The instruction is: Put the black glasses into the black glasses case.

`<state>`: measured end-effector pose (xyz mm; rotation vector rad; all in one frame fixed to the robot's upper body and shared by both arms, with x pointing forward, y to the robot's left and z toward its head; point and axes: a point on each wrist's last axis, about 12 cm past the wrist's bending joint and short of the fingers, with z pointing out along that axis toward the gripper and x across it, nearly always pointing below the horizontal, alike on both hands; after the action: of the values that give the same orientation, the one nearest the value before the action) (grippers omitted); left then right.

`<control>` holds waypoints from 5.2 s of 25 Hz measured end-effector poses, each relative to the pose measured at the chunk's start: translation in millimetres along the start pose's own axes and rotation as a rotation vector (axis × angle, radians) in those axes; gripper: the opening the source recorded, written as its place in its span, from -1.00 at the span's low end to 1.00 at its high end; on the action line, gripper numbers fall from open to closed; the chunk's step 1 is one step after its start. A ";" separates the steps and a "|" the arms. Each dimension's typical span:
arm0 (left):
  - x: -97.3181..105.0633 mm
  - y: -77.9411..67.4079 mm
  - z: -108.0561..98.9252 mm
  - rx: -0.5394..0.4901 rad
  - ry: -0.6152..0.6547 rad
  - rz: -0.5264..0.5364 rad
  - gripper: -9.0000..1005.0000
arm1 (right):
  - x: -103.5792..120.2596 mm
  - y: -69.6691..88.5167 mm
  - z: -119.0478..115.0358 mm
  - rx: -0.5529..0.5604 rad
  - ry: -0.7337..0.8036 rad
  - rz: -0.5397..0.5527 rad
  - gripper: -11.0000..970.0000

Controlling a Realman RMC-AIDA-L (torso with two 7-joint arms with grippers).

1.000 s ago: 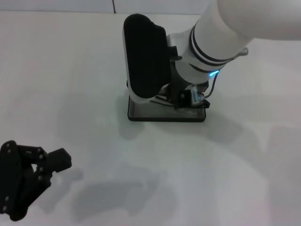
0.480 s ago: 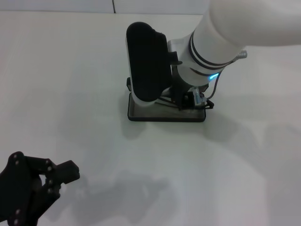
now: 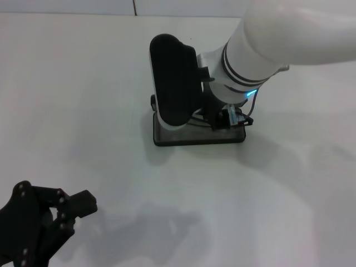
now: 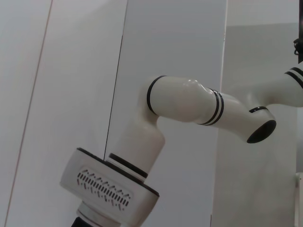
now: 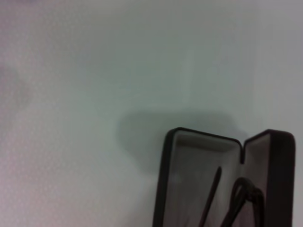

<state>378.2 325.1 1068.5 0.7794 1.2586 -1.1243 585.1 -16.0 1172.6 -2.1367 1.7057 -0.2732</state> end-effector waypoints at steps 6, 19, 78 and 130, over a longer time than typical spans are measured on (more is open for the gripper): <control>0.8 -0.3 1.0 0.002 -0.002 -0.002 -0.90 | 0.0 1.9 3.5 0.005 0.006 -0.016 -0.62; 1.2 -0.6 1.3 0.002 -0.003 -0.003 -0.90 | -4.2 2.2 0.4 0.013 -0.008 -0.025 -0.60; -59.7 165.8 194.0 0.056 0.388 -0.028 -0.55 | 303.5 184.5 -108.9 0.058 -0.953 1.148 -0.36; -32.4 123.3 199.6 0.209 0.466 -0.066 -0.40 | 291.7 194.6 -79.8 -0.049 -1.158 1.016 -0.22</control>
<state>561.1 184.5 1121.8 1.2138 1.5746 -1.1794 450.9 -347.8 1137.4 -0.7856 1.6706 1.0519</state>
